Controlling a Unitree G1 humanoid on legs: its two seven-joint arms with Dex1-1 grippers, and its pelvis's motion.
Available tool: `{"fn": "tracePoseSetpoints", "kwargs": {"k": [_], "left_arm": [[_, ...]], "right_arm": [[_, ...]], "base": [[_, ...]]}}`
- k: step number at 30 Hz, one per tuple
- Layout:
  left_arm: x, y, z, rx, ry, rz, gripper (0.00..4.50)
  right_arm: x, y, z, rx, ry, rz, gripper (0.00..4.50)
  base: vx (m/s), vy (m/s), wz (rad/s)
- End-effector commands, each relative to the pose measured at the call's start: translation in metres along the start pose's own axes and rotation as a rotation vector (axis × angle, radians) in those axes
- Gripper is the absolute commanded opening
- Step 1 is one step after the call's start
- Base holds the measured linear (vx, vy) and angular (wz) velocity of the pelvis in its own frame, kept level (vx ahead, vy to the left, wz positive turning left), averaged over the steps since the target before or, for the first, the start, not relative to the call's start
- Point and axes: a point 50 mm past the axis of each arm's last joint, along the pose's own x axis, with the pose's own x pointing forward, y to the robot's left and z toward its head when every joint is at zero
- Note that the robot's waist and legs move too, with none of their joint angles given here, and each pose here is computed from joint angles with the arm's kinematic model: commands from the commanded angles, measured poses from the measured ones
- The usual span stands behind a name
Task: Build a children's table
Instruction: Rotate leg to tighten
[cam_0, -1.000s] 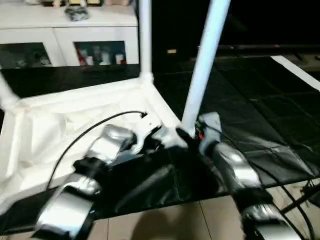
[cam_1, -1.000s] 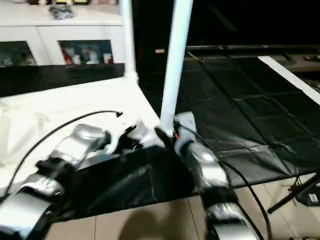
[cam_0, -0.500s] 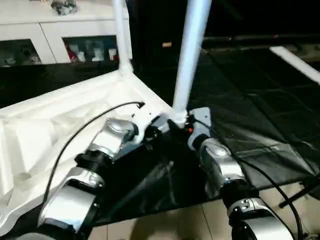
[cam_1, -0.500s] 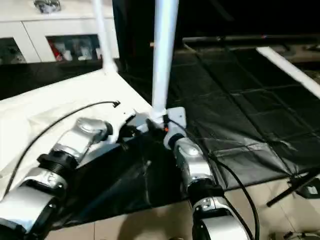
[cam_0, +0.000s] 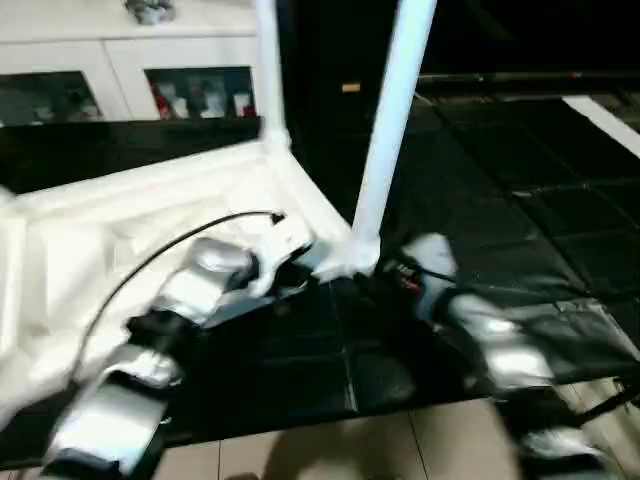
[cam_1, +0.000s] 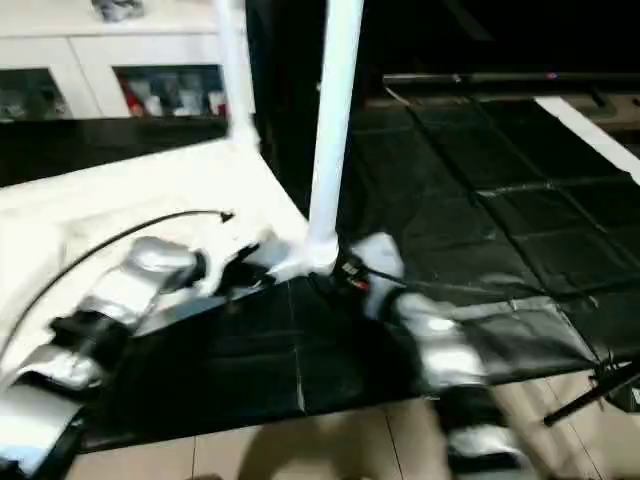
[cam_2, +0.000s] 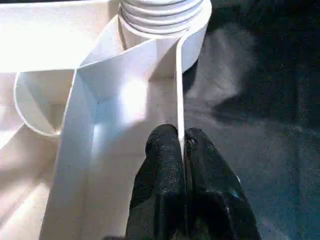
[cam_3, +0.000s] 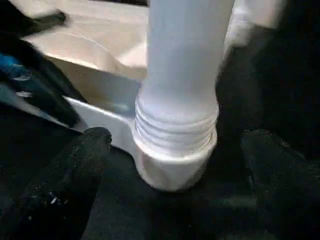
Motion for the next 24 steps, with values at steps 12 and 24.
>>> {"fn": "tracePoseSetpoints", "kwargs": {"k": [12, 24], "left_arm": [[-0.01, -0.026, -0.012, 0.209, 0.113, -0.349, 0.0], [-0.013, -0.029, -0.012, 0.265, 0.138, -0.41, 0.0]], "right_arm": [[0.007, 0.007, 0.012, -0.076, 0.089, 0.355, 4.44], [0.015, 0.01, 0.014, -0.105, 0.141, 0.479, 4.06]], "base": [[0.0, 0.0, 0.0], [0.0, 0.0, 0.0]]}}
